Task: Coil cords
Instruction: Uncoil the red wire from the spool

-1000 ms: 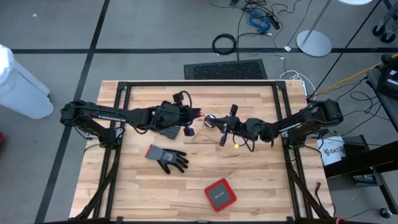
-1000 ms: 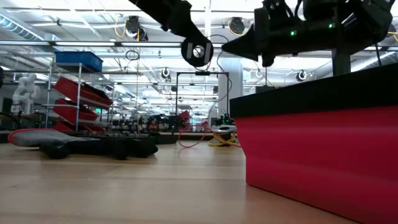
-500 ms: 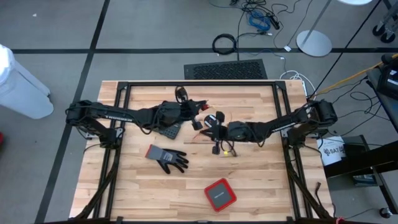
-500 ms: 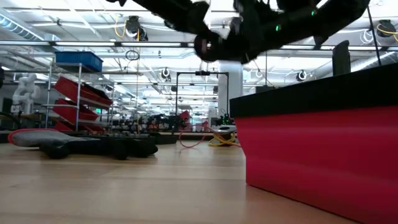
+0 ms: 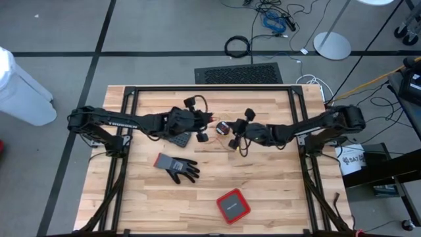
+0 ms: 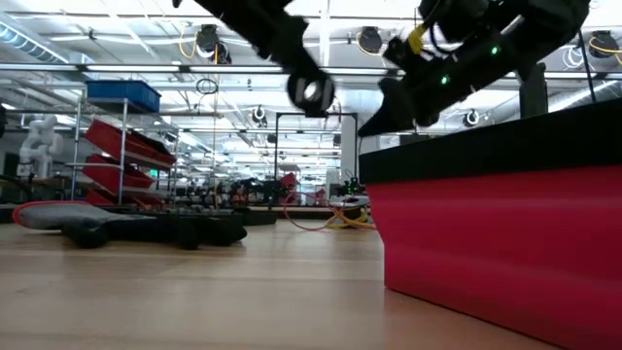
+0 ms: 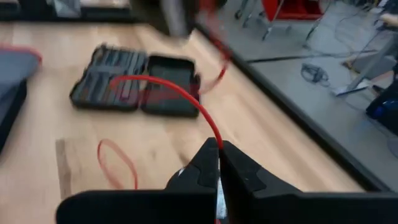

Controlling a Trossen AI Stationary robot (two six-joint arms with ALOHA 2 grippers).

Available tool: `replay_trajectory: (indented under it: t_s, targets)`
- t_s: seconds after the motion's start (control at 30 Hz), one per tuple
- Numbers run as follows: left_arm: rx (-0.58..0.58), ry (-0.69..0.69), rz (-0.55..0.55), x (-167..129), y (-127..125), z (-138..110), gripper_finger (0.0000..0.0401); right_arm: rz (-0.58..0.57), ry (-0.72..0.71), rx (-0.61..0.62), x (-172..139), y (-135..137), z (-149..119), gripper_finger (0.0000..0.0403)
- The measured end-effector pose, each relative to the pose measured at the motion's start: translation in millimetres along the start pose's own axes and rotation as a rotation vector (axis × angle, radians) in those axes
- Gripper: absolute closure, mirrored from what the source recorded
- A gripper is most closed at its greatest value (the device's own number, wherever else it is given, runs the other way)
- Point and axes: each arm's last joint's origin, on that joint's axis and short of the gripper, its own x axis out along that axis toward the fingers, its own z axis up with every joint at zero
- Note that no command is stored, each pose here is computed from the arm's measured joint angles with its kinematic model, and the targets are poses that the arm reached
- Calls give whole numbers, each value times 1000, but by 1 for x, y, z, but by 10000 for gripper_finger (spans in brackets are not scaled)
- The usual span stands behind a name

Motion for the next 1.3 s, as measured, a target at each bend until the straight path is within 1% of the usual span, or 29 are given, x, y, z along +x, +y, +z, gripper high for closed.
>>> replay_trajectory:
  t_s: [0.07,0.17,0.2,0.27,0.33,0.37,0.43,0.57,0.63,0.67,0.73,0.8,0.9,0.97,1.03,1.17,1.23,1.3]
  targets:
    - [51,65,45,0,0,-6,401,19,-38,10,-7,2,7,403]
    - [77,107,107,0,2,-8,401,78,-116,-10,-19,10,18,403]
    - [73,106,115,0,3,-8,401,109,-150,-21,-23,14,21,403]
    - [57,96,136,2,6,-7,401,210,-215,-52,-29,24,26,403]
    - [15,63,164,5,11,-5,401,296,-267,-63,-33,32,29,403]
    - [-9,44,178,6,13,-3,401,315,-275,-63,-35,36,29,403]
    - [-74,-13,198,8,19,2,401,324,-262,-74,-35,39,26,403]
    - [-193,-175,191,9,28,15,401,373,-195,-97,-28,45,15,403]
    - [-230,-257,172,8,32,21,401,345,-154,-103,-24,46,8,403]
    - [-252,-289,149,7,33,23,401,312,-121,-109,-21,44,4,403]
    - [-294,-341,73,7,32,26,401,213,-48,-117,-15,36,-2,403]
    - [-311,-365,-4,7,30,27,401,107,34,-125,-10,26,-10,403]
    - [-288,-364,-109,6,23,26,401,-25,130,-143,-5,10,-18,403]
    - [-259,-324,-163,6,18,22,401,-96,176,-158,-4,2,-21,403]
    - [-234,-277,-192,6,12,19,401,-150,216,-182,-4,-6,-24,403]
    - [-161,-208,-234,4,2,13,401,-173,266,-203,-8,-15,-25,403]
    - [-140,-208,-244,2,-2,14,401,-141,301,-210,-10,-19,-26,402]
    - [-126,-209,-243,0,-5,15,401,-75,340,-205,-11,-22,-27,394]
